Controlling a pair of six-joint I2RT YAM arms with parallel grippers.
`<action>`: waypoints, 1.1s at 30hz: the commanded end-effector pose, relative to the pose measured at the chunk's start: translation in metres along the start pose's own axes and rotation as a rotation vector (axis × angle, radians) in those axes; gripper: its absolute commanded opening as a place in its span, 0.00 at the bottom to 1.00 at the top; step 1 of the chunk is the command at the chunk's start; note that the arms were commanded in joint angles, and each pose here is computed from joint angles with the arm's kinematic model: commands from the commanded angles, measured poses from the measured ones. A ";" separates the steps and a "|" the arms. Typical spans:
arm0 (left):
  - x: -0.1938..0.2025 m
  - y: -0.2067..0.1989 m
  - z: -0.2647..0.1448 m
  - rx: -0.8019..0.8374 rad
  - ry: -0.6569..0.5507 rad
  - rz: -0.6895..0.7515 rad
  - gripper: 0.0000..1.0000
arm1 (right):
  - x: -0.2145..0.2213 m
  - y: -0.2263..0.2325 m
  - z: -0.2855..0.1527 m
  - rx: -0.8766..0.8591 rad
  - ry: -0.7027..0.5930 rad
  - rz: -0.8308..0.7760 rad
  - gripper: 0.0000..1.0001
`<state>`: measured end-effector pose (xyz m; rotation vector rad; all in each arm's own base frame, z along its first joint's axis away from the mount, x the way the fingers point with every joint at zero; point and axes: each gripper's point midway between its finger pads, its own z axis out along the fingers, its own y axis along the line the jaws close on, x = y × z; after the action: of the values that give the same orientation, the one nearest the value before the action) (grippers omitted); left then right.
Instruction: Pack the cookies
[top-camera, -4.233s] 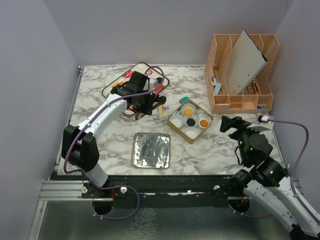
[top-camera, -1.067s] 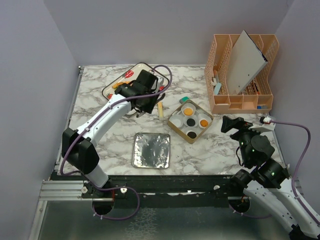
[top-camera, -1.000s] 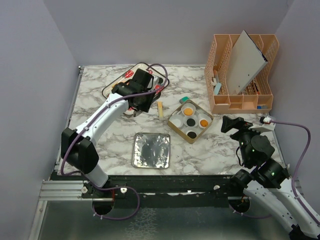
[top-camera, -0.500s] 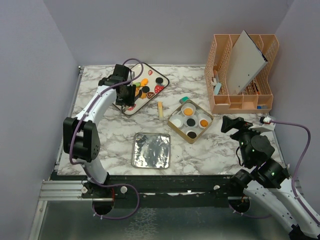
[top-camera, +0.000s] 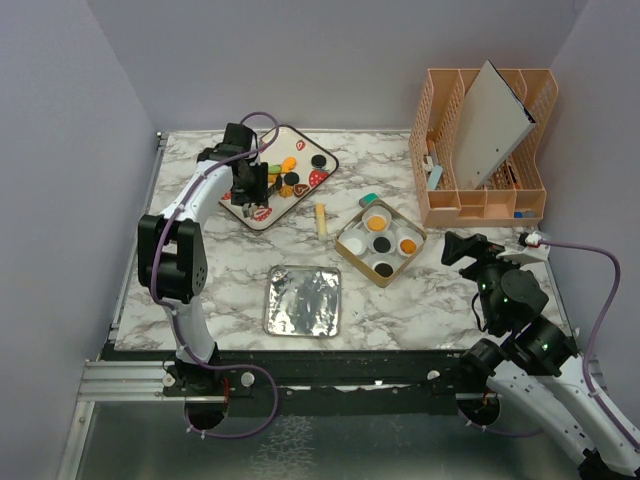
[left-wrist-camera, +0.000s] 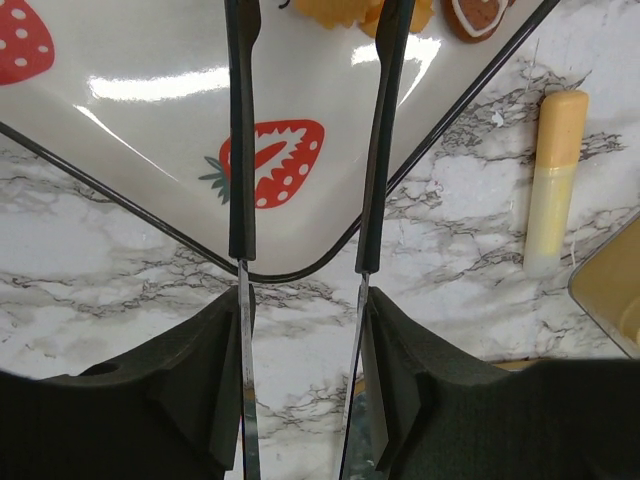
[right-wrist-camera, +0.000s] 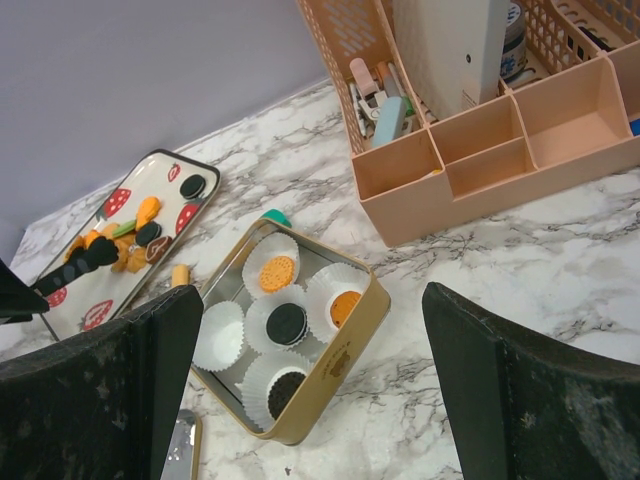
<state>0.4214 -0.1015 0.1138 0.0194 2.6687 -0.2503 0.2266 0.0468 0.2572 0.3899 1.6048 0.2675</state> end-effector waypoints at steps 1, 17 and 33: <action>-0.020 -0.009 0.002 0.049 -0.038 -0.029 0.50 | -0.004 0.000 0.001 0.004 -0.011 -0.001 1.00; -0.010 -0.008 0.023 0.056 0.016 -0.045 0.50 | -0.003 -0.002 0.001 0.008 -0.015 0.001 1.00; -0.010 -0.008 -0.002 0.053 -0.025 -0.035 0.32 | -0.004 -0.002 0.000 0.006 -0.017 0.006 1.00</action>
<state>0.4313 -0.1118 0.0980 -0.0143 2.6969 -0.3201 0.2266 0.0467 0.2574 0.3906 1.6038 0.2679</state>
